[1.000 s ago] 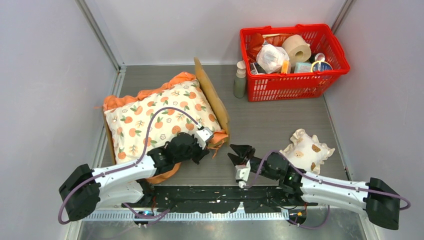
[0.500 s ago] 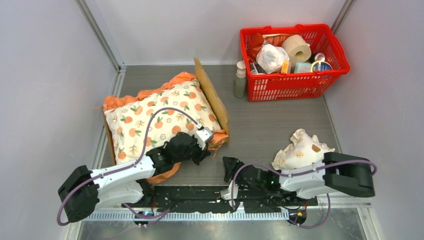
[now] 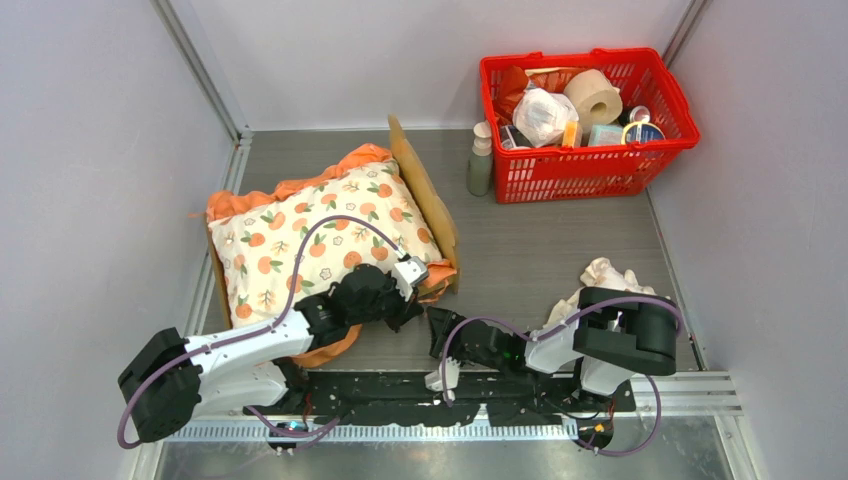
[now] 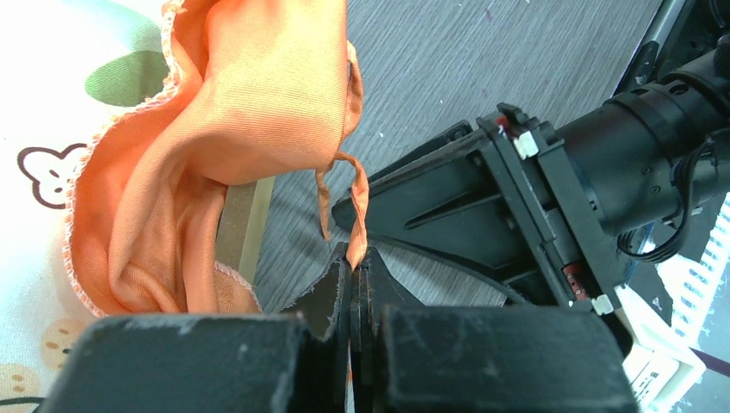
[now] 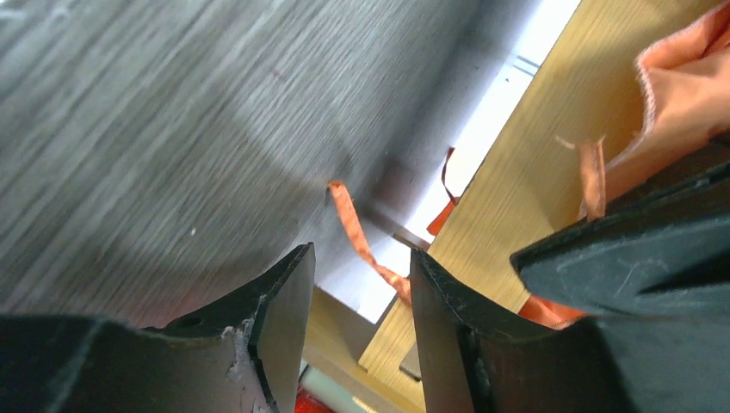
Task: Set up the pet bed
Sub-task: Tie the ropes to the bed frame.
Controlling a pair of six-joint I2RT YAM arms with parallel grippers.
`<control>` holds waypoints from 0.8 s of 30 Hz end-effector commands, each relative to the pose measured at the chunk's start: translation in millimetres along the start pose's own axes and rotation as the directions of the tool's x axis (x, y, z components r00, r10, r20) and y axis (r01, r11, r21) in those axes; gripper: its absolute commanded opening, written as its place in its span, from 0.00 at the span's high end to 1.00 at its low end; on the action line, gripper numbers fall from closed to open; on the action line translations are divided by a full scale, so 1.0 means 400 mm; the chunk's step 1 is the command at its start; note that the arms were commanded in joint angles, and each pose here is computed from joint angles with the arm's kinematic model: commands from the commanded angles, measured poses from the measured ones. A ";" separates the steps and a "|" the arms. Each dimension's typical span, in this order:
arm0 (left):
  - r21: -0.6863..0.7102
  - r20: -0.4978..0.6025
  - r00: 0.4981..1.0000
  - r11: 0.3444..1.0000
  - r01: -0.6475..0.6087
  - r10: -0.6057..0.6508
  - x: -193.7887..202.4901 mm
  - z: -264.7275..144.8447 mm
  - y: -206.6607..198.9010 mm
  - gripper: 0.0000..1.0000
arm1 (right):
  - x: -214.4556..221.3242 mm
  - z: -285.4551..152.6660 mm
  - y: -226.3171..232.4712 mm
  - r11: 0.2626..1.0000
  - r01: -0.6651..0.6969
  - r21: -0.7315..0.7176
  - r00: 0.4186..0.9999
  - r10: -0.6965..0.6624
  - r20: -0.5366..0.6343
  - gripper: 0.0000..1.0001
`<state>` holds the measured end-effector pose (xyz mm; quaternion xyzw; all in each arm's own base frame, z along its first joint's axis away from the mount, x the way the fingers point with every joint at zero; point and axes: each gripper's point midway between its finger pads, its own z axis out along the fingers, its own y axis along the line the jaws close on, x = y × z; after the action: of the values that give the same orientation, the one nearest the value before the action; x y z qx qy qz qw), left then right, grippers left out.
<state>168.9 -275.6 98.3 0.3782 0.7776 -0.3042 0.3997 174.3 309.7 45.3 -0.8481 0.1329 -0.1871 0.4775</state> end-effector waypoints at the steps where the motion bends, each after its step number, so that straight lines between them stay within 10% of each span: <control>1: 0.024 0.056 0.998 1.000 0.001 -0.002 -0.037 0.008 -0.009 1.00 | -0.012 0.031 -0.086 0.993 0.056 0.105 0.998 -0.059 0.030 0.49; 7: 0.018 0.056 0.998 1.000 0.000 -0.001 -0.034 0.008 -0.006 1.00 | 0.007 0.059 -0.094 0.993 0.042 0.114 0.999 -0.045 0.018 0.55; 11: -0.005 0.056 0.998 1.000 -0.004 0.004 -0.040 0.008 0.004 1.00 | 0.013 0.050 -0.108 0.989 0.002 0.145 1.000 -0.004 0.016 0.91; 19: -0.076 0.066 0.998 0.997 -0.010 0.015 -0.054 0.004 0.035 1.00 | -0.026 0.000 -0.127 0.948 -0.253 0.192 0.966 0.239 0.093 0.95; 24: -0.095 0.067 0.998 0.995 -0.014 0.021 -0.057 0.007 0.044 1.00 | -0.027 -0.029 -0.138 0.825 -0.525 0.208 0.851 0.511 0.123 0.95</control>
<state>179.4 -271.3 97.1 0.3656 0.7841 -0.2818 0.4149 165.4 336.6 79.1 -0.7853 0.2177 -0.1037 0.5702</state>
